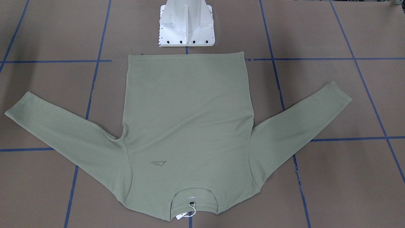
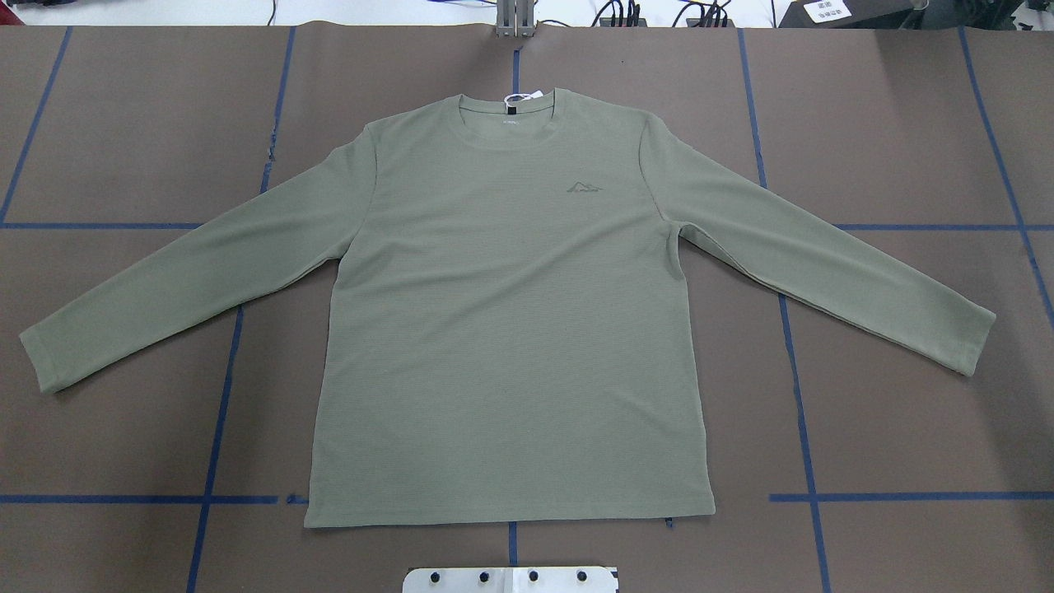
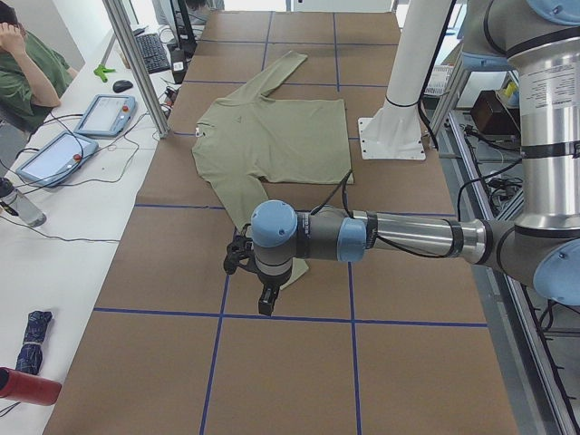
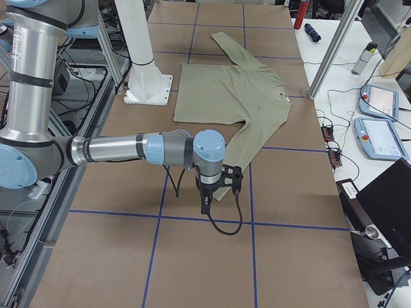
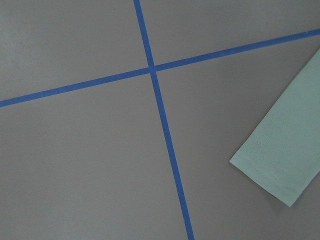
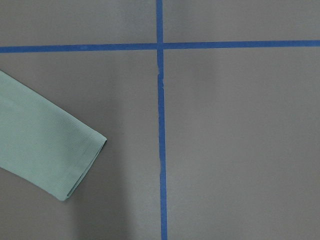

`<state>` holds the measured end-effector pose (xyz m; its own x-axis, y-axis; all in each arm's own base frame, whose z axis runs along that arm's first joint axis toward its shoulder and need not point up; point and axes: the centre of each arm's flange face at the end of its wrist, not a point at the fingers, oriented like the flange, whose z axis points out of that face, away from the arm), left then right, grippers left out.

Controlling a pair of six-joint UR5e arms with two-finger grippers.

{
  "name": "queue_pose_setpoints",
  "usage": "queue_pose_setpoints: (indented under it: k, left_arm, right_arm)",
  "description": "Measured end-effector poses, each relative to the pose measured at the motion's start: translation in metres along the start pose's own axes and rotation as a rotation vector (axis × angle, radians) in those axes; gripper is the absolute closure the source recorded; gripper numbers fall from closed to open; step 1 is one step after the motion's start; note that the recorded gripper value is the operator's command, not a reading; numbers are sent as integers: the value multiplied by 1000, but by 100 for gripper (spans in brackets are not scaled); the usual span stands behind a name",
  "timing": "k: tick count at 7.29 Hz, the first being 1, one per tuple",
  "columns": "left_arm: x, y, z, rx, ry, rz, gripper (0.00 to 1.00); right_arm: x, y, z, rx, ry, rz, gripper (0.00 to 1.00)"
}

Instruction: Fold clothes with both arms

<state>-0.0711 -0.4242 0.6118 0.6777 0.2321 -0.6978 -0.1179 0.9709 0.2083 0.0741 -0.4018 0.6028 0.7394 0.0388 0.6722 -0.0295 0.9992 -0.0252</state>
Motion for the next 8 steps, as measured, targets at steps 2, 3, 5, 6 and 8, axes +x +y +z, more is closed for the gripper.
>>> queue_pose_setpoints:
  k: [2,3,5,6,8]
  left_arm:
    - [1,-2,-2,23,-5,23,0]
    - [1,-2,-2,30,-6,29,0]
    - [3,-5,-4,51,-14,55,0]
    - [5,-8,-7,80,-24,89,0]
    - [14,-23,-19,188,-50,200,0]
  right_arm:
    - [-1,-1,-1,2,0,-1,0]
    - [-3,-2,-3,7,-1,-4,0]
    - [-9,-8,-9,41,-2,-34,0]
    - [-15,-13,-15,88,-2,-74,0]
    - [-26,-22,-27,200,-3,-173,0]
